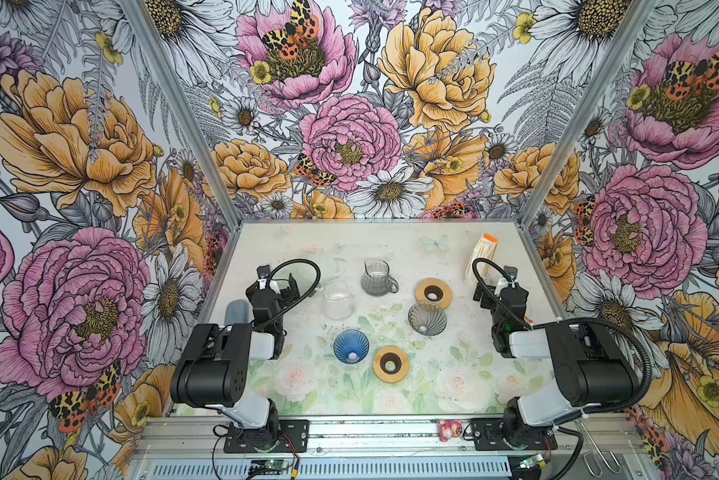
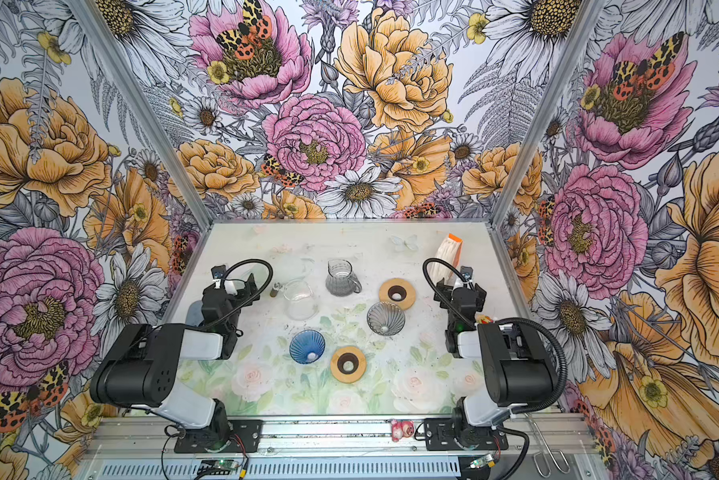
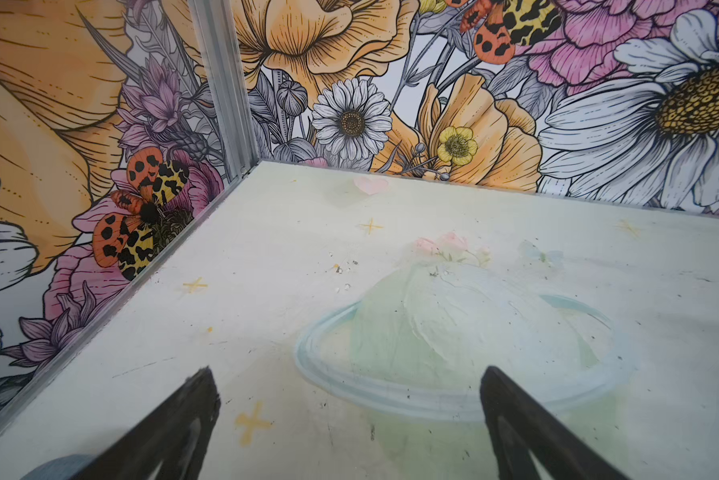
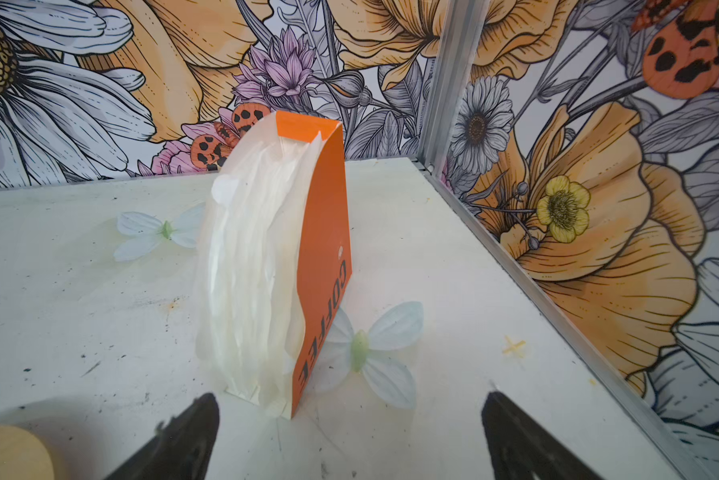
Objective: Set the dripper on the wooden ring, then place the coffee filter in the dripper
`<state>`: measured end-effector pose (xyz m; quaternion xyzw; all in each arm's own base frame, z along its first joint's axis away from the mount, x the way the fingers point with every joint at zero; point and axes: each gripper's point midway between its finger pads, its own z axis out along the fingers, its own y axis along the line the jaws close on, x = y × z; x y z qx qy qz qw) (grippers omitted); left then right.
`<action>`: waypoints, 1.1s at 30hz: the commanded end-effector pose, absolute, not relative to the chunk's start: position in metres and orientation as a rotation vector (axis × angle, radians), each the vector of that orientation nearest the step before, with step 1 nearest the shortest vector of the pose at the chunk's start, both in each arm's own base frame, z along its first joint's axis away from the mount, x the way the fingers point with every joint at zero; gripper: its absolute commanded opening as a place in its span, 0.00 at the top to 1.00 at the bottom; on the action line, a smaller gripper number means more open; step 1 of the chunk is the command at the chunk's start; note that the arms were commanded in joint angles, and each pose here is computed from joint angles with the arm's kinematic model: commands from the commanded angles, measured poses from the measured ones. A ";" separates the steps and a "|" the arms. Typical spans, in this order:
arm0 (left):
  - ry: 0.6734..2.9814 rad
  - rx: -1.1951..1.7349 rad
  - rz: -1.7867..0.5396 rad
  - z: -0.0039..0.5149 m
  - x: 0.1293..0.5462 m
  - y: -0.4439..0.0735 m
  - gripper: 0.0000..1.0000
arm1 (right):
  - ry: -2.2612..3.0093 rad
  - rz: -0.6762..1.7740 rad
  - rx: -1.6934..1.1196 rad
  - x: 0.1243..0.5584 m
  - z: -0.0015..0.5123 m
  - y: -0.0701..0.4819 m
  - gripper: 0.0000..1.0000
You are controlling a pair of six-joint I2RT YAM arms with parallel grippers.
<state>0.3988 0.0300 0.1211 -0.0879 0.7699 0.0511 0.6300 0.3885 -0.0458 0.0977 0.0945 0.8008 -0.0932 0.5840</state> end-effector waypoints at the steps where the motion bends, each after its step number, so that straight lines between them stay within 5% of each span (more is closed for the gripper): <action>1: 1.742 -0.173 0.109 0.130 0.403 0.026 0.01 | 1.813 -0.210 0.216 0.395 0.115 -0.044 0.00; 33: 1.744 -0.173 0.083 0.129 0.403 0.027 0.01 | 1.815 -0.209 0.214 0.395 0.115 -0.043 0.00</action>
